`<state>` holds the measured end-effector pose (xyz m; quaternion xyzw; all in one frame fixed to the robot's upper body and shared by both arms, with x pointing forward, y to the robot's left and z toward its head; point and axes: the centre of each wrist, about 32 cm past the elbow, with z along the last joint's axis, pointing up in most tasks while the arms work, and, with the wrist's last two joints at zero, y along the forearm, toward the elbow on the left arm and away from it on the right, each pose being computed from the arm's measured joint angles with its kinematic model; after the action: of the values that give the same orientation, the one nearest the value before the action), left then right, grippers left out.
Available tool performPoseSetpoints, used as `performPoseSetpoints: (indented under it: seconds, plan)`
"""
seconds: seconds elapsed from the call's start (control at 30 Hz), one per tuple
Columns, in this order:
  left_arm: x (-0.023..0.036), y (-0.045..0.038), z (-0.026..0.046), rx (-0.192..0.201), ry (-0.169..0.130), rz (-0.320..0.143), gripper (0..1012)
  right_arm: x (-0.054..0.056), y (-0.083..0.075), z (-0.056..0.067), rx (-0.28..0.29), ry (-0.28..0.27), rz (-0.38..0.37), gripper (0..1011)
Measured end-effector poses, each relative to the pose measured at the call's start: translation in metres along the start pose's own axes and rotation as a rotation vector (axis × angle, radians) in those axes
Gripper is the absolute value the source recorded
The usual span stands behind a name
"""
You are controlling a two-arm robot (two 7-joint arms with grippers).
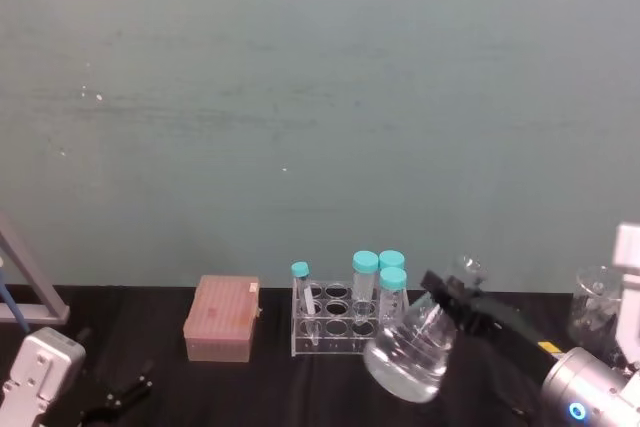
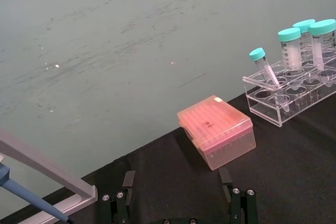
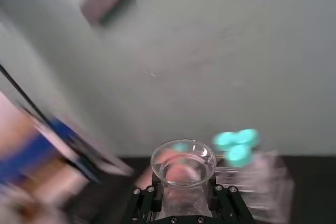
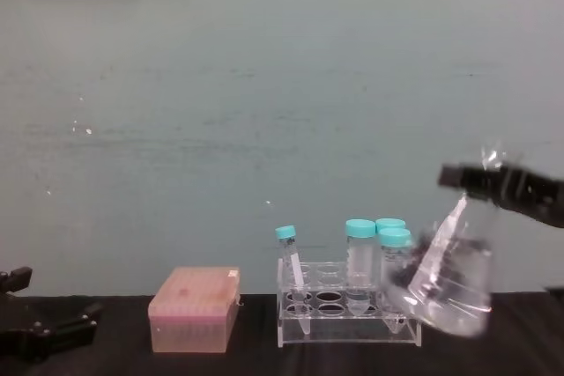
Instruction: Pick up the beaker with the right gripper, shake it three times, and then put it down.
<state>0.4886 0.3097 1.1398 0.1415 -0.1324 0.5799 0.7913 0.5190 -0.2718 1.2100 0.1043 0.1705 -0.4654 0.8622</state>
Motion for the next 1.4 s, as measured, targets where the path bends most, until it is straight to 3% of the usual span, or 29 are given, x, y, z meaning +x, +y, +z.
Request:
performPoseSetpoints:
  seconds: [0.03,0.07,0.1,0.13,0.33,0.47,0.6,0.67,0.73,0.77,0.87,0.9,0.93,0.97,1.03,1.07,1.17,1.2,1.4]
  plan:
    - [0.0,0.0,0.0,0.0,0.0,0.0,1000,-0.001,0.0,0.0,0.014,0.071,0.014,460]
    - [0.0,0.0,0.0,0.0,0.0,0.0,1000,-0.002,0.0,-0.001,0.031,0.186,0.036,460]
    - [0.0,0.0,0.0,0.0,0.0,0.0,1000,-0.003,0.0,-0.002,0.042,0.239,0.043,460]
    - [0.0,0.0,0.0,0.0,0.0,0.0,1000,-0.003,0.0,-0.003,0.054,0.334,0.046,461]
    - [0.0,0.0,0.0,0.0,0.0,0.0,1000,-0.002,-0.002,-0.007,0.073,0.596,0.018,461]
    - [0.0,0.0,0.0,0.0,0.0,0.0,1000,-0.002,-0.003,-0.008,0.072,0.638,0.002,460]
    - [0.0,0.0,0.0,0.0,0.0,0.0,1000,-0.001,-0.004,-0.008,0.063,0.606,-0.014,460]
    - [0.0,0.0,0.0,0.0,0.0,0.0,1000,0.0,-0.004,-0.007,0.057,0.517,-0.032,460]
    - [0.0,0.0,0.0,0.0,0.0,0.0,1000,0.003,-0.004,-0.003,0.047,0.379,-0.047,460]
    - [0.0,0.0,0.0,0.0,0.0,0.0,1000,0.006,-0.004,0.0,0.037,0.255,-0.055,460]
    - [0.0,0.0,0.0,0.0,0.0,0.0,1000,0.01,-0.004,0.004,0.009,0.026,-0.06,460]
    - [0.0,0.0,0.0,0.0,0.0,0.0,1000,0.013,-0.005,0.007,-0.006,-0.132,-0.064,460]
    - [0.0,0.0,0.0,0.0,0.0,0.0,1000,0.014,-0.005,0.009,-0.018,-0.222,-0.064,460]
    - [0.0,0.0,0.0,0.0,0.0,0.0,1000,0.017,-0.006,0.012,-0.039,-0.401,-0.064,461]
    - [0.0,0.0,0.0,0.0,0.0,0.0,1000,0.02,-0.006,0.015,-0.061,-0.57,-0.061,460]
    - [0.0,0.0,0.0,0.0,0.0,0.0,1000,0.023,-0.007,0.017,-0.08,-0.717,-0.06,460]
    - [0.0,0.0,0.0,0.0,0.0,0.0,1000,0.026,-0.008,0.019,-0.11,-0.931,-0.057,461]
    - [0.0,0.0,0.0,0.0,0.0,0.0,1000,0.029,-0.009,0.021,-0.127,-1.051,-0.056,460]
    - [0.0,0.0,0.0,0.0,0.0,0.0,1000,0.034,-0.011,0.023,-0.169,-1.338,-0.056,460]
